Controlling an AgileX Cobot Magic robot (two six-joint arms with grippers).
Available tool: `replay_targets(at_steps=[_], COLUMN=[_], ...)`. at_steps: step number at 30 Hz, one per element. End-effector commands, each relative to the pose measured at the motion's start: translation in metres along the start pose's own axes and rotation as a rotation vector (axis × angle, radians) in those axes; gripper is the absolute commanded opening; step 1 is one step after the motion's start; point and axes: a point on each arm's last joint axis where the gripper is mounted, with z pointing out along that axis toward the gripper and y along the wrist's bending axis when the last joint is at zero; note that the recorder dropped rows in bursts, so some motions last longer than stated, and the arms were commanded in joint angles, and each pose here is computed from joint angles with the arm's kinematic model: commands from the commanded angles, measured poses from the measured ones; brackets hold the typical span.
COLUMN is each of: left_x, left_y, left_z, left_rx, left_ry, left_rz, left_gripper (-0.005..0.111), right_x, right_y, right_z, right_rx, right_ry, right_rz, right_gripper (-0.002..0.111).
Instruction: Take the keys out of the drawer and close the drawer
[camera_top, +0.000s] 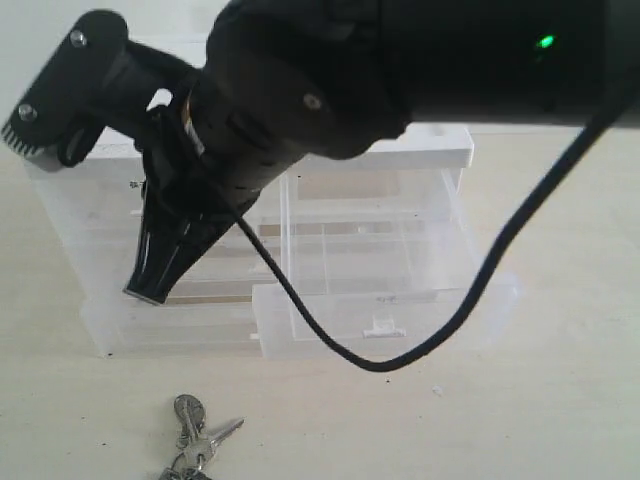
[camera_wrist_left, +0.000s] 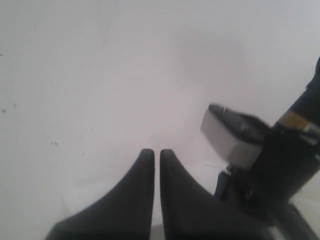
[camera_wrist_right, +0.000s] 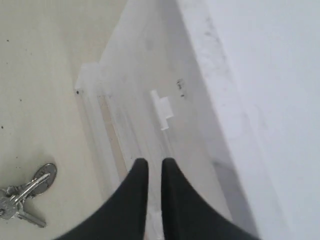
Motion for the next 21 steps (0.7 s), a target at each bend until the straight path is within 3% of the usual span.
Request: replay_targets(at_steps=[1,7,18,21], left_x=[0.019,0.054,0.127,0.139], left_y=[0.004,-0.006,0.008,0.011], left_z=[0.012,0.031,0.052,0.058], left_rx=[0.007,0.221,0.173,0.171], left_ry=[0.151,0.422,0.88,0.94], left_rz=[-0.101,-0.219,-0.436,-0.462], left_gripper=[0.005,0.005,0.005,0.005], right_x=[-0.009,-0.013,-0.014,-0.015], right_y=[-0.012,-0.022,-0.029,-0.03], right_z=[-0.034,-0.064,-0.079,-0.08], right_rx=[0.048,0.103,0.155,0.176], right_ry=[-0.087,-0.157,-0.177,-0.187], right_rz=[-0.005,-0.013,-0.045,-0.059], right_gripper=[0.0,0.0,0.0,0.0])
